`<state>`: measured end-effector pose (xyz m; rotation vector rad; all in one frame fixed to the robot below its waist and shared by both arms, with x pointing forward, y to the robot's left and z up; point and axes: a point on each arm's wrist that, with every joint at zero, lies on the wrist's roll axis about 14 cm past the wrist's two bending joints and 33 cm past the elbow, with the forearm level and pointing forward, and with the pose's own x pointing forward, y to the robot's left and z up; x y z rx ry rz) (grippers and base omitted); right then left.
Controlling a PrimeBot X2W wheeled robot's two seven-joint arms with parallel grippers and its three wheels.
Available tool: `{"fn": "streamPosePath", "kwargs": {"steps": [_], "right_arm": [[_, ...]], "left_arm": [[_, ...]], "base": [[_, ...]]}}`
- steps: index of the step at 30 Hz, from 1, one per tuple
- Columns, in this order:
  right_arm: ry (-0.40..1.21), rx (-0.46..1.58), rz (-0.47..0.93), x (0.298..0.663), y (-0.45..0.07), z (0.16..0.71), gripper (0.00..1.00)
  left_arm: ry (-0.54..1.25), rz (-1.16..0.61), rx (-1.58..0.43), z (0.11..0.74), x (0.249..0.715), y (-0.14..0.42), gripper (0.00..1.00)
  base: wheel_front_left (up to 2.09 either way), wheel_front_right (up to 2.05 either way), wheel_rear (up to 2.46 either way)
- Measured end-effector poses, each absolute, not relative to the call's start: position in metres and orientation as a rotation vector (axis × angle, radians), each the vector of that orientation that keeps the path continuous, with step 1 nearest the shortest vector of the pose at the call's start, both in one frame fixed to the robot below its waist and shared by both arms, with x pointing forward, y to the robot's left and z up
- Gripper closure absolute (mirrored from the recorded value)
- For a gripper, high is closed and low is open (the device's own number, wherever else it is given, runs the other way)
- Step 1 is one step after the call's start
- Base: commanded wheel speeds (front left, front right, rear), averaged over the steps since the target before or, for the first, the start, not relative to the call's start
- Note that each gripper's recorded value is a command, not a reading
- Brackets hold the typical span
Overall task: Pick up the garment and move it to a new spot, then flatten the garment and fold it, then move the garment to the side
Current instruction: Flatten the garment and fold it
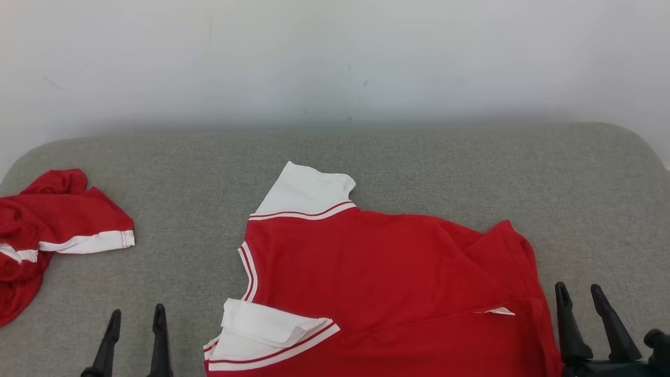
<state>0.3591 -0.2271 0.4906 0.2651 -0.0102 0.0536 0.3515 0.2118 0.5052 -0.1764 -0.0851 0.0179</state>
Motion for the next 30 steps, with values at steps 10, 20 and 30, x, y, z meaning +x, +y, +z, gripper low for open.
{"fn": "streamPosePath", "kwargs": {"steps": [10, 20, 30], "right_arm": [[-0.023, 0.236, 0.034, 0.347, -0.199, 0.486, 0.00], [0.015, 0.214, 0.041, 0.356, -0.194, 0.474, 0.00], [-0.001, 0.160, 0.074, 0.418, -0.204, 0.484, 0.00]], "left_arm": [[-0.017, 0.011, -0.073, 0.485, 0.336, 0.204, 0.00], [-0.019, 0.023, -0.097, 0.484, 0.355, 0.207, 0.00], [-0.058, -0.216, -0.057, 0.512, 0.446, 0.170, 0.00]], "base": [[0.00, 0.00, 0.00], [0.00, 0.00, 0.00], [0.00, 0.00, 0.00]]}}
